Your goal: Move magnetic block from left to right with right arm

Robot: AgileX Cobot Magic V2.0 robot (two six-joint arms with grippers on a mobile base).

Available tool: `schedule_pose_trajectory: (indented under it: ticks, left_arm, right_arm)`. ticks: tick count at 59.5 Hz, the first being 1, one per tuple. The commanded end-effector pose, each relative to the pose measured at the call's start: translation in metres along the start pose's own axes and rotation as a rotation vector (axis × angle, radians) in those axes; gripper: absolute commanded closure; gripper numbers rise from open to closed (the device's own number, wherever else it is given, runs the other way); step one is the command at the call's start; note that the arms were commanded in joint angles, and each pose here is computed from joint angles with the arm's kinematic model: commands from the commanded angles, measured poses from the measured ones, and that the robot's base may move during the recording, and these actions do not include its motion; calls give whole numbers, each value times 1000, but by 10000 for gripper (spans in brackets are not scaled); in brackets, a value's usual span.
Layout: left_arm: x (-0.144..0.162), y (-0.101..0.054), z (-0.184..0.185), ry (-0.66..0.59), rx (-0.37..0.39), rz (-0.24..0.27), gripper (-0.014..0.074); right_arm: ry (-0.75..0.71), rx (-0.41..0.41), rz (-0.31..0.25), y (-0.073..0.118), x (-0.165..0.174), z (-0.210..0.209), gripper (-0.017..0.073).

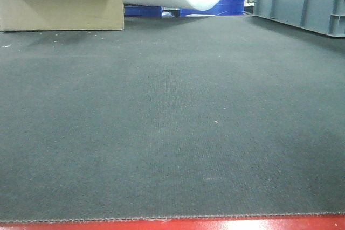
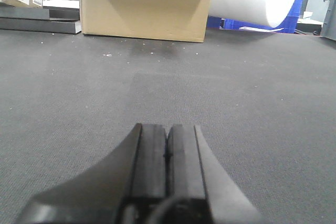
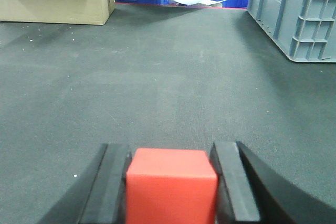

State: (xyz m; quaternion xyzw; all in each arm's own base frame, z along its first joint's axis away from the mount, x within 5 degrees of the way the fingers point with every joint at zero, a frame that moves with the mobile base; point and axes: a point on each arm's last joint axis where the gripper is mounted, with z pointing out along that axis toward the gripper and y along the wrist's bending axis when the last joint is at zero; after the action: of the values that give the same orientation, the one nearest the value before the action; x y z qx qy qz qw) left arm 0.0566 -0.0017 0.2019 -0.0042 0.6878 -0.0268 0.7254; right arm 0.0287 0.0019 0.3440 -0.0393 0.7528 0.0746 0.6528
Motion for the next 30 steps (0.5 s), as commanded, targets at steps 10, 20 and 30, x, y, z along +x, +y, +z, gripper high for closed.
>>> schedule_pose_trajectory:
  ticks: [10, 20, 30]
  left_arm:
    - [-5, 0, -1, -93, 9, -5, 710]
    - [-5, 0, -1, -93, 9, -5, 710]
    - [-5, 0, -1, -93, 9, -5, 709]
  right_arm:
    - [-93, -3, -13, 1, -15, -1, 412]
    - [-93, -3, -13, 1, -15, -1, 412]
    - [-93, -6, -10, 1, -15, -1, 412]
